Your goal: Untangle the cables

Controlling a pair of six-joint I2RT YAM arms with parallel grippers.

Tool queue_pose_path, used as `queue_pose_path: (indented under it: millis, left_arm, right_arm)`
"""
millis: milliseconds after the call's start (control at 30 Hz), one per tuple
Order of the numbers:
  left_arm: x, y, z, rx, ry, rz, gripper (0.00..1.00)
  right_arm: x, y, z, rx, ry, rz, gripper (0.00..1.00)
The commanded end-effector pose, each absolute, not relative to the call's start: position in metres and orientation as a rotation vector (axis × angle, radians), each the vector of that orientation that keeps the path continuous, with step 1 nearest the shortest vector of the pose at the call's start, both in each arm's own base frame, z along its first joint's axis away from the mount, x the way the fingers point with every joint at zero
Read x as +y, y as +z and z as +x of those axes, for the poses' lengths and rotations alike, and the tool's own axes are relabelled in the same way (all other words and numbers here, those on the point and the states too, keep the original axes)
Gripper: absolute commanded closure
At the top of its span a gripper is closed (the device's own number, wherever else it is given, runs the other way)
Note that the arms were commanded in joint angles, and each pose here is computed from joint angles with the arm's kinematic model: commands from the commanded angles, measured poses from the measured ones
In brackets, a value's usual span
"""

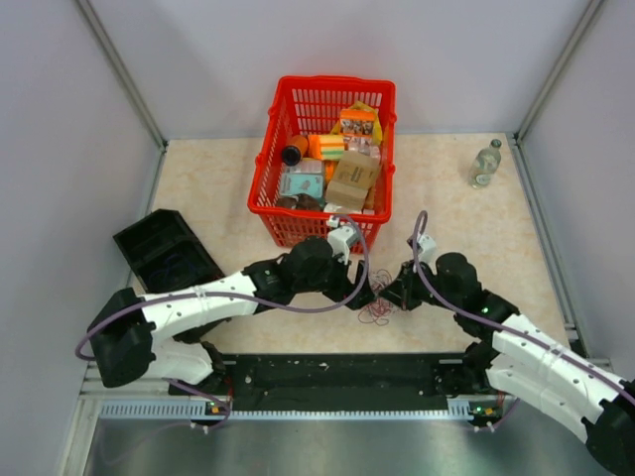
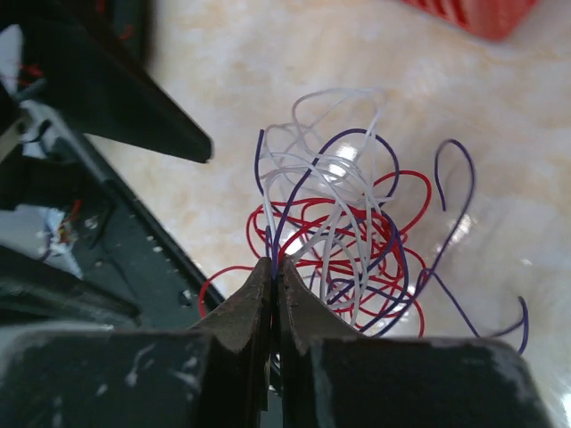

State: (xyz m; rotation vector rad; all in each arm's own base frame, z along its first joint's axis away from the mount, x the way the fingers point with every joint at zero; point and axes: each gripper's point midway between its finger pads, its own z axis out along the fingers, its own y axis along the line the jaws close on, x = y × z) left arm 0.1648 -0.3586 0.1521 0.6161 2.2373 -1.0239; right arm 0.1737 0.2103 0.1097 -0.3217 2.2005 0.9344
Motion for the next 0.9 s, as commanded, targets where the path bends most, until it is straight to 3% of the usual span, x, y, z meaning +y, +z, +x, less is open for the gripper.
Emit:
queue_pose_path:
  millis: [0, 100, 233, 300, 333, 533, 867]
  left_arm:
    - [-0.360, 0.203, 0.170, 2.039, -1.141, 0.632, 0.18]
    - [-0.347, 0.211, 0.176, 2.049, -1.188, 0.558, 0.32]
    - [-0.344, 0.209, 0.175, 2.006, -1.167, 0.620, 0.40]
    - [-0.349, 0.210, 0.168, 1.983, -1.181, 0.727, 0.58]
    - [-0.351, 0.212, 0.163, 1.965, -1.206, 0.780, 0.61]
    - [-0.341, 0.202, 0.151, 1.939, -1.140, 0.982, 0.50]
    - [-0.344, 0.195, 0.150, 1.930, -1.125, 1.061, 0.53]
  right_arm:
    - [0.238, 0.146, 0.151, 2.016, 1.178, -0.533, 1.00]
    - [0.242, 0.154, 0.146, 1.968, 1.227, -0.563, 1.00]
    - [0.249, 0.167, 0.136, 1.897, 1.317, -0.619, 1.00]
    - [0.252, 0.170, 0.131, 1.890, 1.357, -0.645, 1.00]
    - [0.252, 0.171, 0.131, 1.890, 1.361, -0.646, 1.00]
    - [0.255, 0.182, 0.119, 1.845, 1.429, -0.704, 1.00]
    - [0.260, 0.189, 0.107, 1.816, 1.532, -0.759, 1.00]
